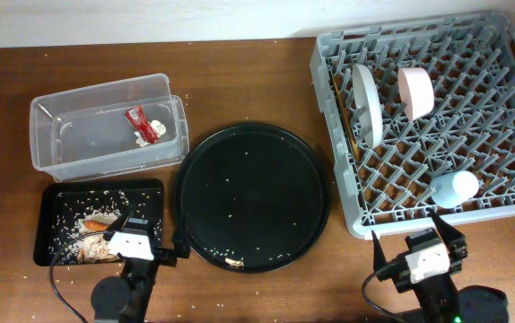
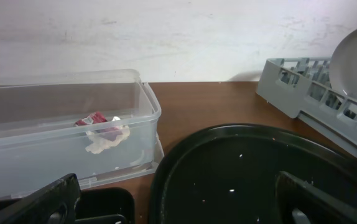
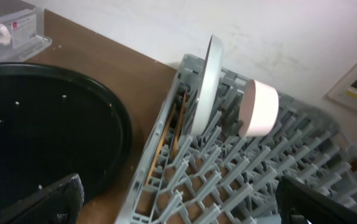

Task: Sort waste into correct bins and load items into the dishwasher rack

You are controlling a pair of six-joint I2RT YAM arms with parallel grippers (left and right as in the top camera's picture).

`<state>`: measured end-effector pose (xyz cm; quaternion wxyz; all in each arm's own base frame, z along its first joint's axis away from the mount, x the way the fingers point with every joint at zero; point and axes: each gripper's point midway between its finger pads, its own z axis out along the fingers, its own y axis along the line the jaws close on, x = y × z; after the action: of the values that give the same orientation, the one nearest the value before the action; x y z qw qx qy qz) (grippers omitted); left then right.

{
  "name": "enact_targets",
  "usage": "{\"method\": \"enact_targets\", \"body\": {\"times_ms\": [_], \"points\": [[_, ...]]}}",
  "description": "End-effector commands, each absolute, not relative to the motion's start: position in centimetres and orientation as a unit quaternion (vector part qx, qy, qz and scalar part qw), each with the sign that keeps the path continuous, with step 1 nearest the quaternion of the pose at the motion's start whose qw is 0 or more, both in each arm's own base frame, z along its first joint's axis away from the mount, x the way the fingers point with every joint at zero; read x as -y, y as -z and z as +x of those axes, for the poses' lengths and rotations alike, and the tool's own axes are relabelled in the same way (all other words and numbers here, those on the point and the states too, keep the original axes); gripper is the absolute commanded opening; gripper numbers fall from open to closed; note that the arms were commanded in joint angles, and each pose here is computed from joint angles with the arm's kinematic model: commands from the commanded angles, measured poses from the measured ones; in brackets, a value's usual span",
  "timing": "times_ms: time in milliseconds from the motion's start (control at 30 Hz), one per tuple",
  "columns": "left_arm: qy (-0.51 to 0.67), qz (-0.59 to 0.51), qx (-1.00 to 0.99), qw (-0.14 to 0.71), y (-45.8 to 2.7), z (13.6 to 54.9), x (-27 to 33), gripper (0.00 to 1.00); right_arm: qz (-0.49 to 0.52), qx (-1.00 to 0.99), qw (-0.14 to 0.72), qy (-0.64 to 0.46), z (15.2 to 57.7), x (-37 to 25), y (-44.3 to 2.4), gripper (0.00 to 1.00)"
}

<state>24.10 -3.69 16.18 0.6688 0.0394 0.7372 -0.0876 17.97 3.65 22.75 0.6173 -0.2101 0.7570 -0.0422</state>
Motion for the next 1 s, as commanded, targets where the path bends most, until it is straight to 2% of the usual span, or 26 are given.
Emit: {"method": "enact_targets", "body": {"times_ms": [0, 167, 233, 433, 967], "points": [[0.082, 0.045, -0.737, 0.669, -15.9, 24.1, 3.7, 0.99, -0.209, -0.762, 0.611, 0.044, 19.0, -3.8, -20.7, 0.98], [0.082, 0.045, -0.737, 0.669, -15.9, 24.1, 3.7, 0.99, -0.210, -0.765, 0.607, 0.041, 22.2, -4.4, -14.8, 0.98], [0.082, 0.045, -0.737, 0.669, -15.9, 24.1, 3.7, 0.99, -0.205, -0.762, 0.613, 0.037, 22.7, -4.5, -13.9, 0.98], [0.082, 0.045, -0.737, 0.669, -15.9, 24.1, 3.7, 0.99, -0.184, -0.707, 0.683, -0.005, 23.9, -5.8, -15.9, 0.98], [0.082, 0.045, -0.737, 0.669, -15.9, 24.1, 3.7, 0.99, -0.184, -0.707, 0.682, -0.004, 23.9, -5.8, -15.8, 0.98]]}}
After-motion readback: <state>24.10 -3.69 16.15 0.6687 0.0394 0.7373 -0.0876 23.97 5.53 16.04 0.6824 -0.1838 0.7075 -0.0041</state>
